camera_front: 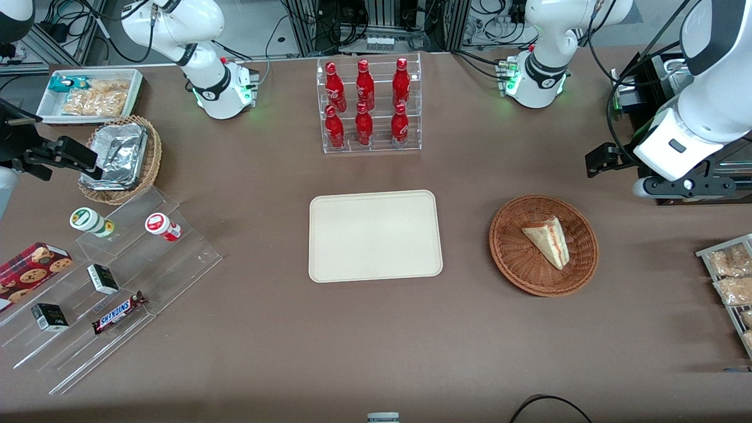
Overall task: Place sandwich from basket to tray
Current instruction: 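Move the left gripper down over the sandwich in the wicker basket, then lower the left gripper and close it on the wrapped sandwich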
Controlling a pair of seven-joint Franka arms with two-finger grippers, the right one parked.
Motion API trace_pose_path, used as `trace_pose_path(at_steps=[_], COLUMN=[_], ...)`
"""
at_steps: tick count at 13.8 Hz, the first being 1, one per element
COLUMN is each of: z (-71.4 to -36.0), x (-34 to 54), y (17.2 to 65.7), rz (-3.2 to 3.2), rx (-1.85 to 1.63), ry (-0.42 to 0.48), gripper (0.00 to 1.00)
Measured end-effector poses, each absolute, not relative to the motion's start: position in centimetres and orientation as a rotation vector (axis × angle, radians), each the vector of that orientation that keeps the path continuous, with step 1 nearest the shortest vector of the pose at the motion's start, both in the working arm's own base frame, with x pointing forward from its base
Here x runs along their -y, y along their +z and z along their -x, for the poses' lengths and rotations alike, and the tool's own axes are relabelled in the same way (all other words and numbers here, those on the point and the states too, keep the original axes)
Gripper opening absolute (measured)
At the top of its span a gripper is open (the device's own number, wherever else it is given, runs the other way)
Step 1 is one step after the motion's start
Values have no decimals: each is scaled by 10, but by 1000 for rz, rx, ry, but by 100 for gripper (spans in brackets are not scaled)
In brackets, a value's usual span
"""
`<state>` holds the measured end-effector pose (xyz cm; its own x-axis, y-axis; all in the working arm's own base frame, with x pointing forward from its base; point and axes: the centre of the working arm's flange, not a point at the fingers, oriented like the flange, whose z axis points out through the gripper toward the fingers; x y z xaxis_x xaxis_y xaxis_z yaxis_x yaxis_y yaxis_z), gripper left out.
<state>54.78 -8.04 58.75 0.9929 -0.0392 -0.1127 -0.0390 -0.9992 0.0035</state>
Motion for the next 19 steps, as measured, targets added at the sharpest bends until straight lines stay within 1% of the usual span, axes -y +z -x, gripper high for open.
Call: trace_pose_path(at_steps=[3, 5, 7, 9, 12, 14, 16, 17, 19], z=[-548, -550, -554, -557, -553, -545, -536, -531, -527], x=[80, 80, 80, 80, 79, 78, 76, 74, 73], y=[583, 568, 535, 492, 427, 391, 361, 351, 339], rz=[-3134, -3134, -3132, -3132, -3137, -3137, -3135, -3135, -3125], rx=[72, 73, 72, 70, 70, 69, 34, -55, -289], ry=[-190, -218, -257, -266, -211, -153, -77, -61, -63], gripper=[100, 100, 100, 100, 100, 100, 100, 100, 100])
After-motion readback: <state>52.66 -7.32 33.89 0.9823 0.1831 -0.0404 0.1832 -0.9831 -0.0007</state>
